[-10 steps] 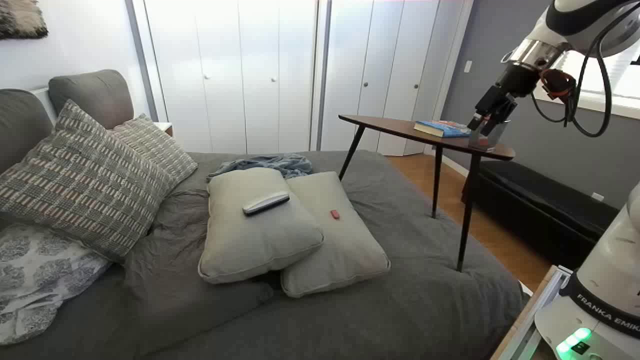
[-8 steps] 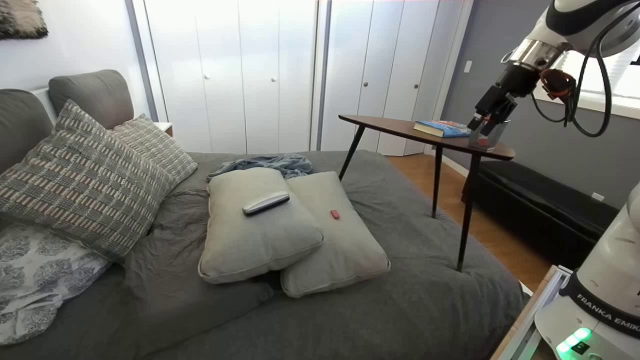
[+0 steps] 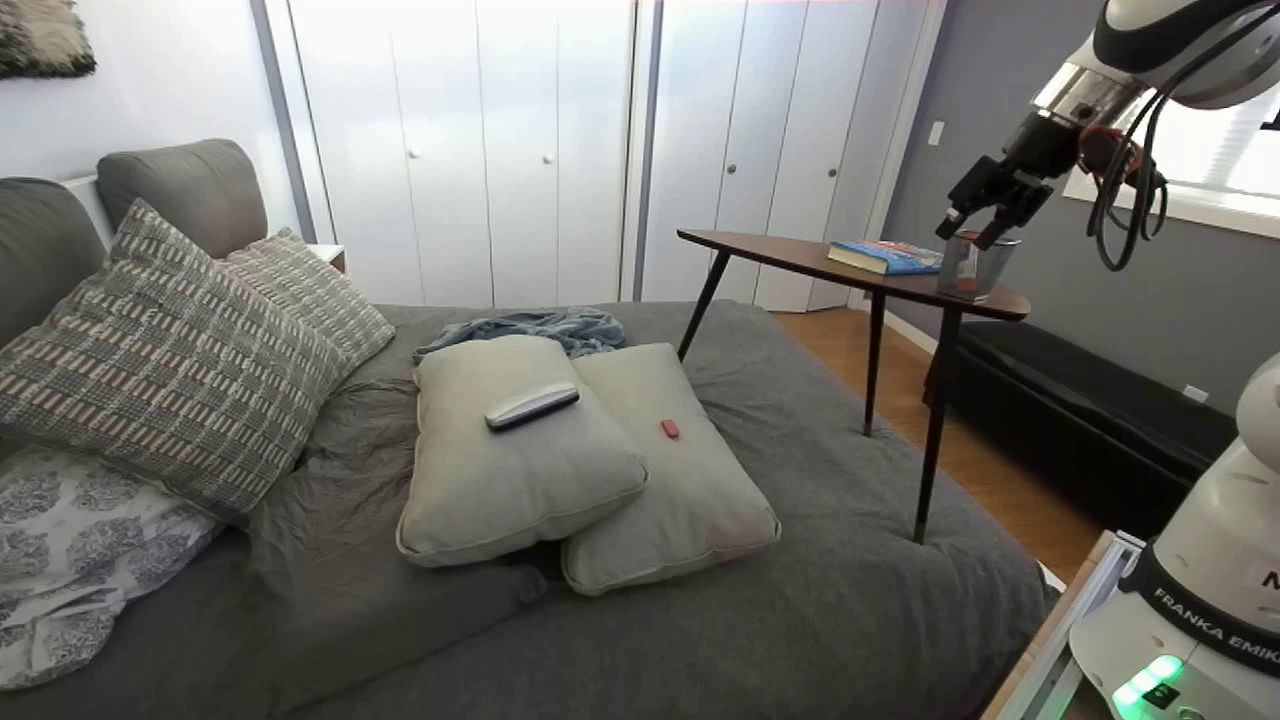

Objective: Pick up the glue stick and put it on the left gray pillow

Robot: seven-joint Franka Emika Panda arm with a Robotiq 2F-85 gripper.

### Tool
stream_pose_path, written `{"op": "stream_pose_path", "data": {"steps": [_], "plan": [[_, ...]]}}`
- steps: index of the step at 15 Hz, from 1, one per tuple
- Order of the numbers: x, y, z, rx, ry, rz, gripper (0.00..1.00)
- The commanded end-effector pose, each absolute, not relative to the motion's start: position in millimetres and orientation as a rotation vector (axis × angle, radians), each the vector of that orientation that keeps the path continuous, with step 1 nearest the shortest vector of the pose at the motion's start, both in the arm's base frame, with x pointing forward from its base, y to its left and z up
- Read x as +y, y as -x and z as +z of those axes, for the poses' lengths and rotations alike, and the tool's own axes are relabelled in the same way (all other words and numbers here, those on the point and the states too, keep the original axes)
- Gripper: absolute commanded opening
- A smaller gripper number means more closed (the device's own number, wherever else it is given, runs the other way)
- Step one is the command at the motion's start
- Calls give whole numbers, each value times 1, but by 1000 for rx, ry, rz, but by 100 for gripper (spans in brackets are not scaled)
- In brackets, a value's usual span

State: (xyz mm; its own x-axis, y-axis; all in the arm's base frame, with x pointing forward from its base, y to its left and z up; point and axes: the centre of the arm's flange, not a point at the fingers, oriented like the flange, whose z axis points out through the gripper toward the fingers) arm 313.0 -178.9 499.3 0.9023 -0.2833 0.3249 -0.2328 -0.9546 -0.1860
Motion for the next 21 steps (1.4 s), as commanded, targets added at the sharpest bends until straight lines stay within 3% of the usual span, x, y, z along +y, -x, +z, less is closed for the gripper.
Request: {"op": "stream_pose_path", "data": {"steps": [1, 8, 9, 12, 21], "plan": [[-207, -315, 525, 628, 2993, -651, 100], [-306, -277, 556, 1134, 3025, -742, 100], [-278, -276, 551, 987, 3020, -749, 100], [-302, -267, 553, 1091, 3016, -736, 100], [-341, -330, 573, 1775, 2655, -492, 100]]}}
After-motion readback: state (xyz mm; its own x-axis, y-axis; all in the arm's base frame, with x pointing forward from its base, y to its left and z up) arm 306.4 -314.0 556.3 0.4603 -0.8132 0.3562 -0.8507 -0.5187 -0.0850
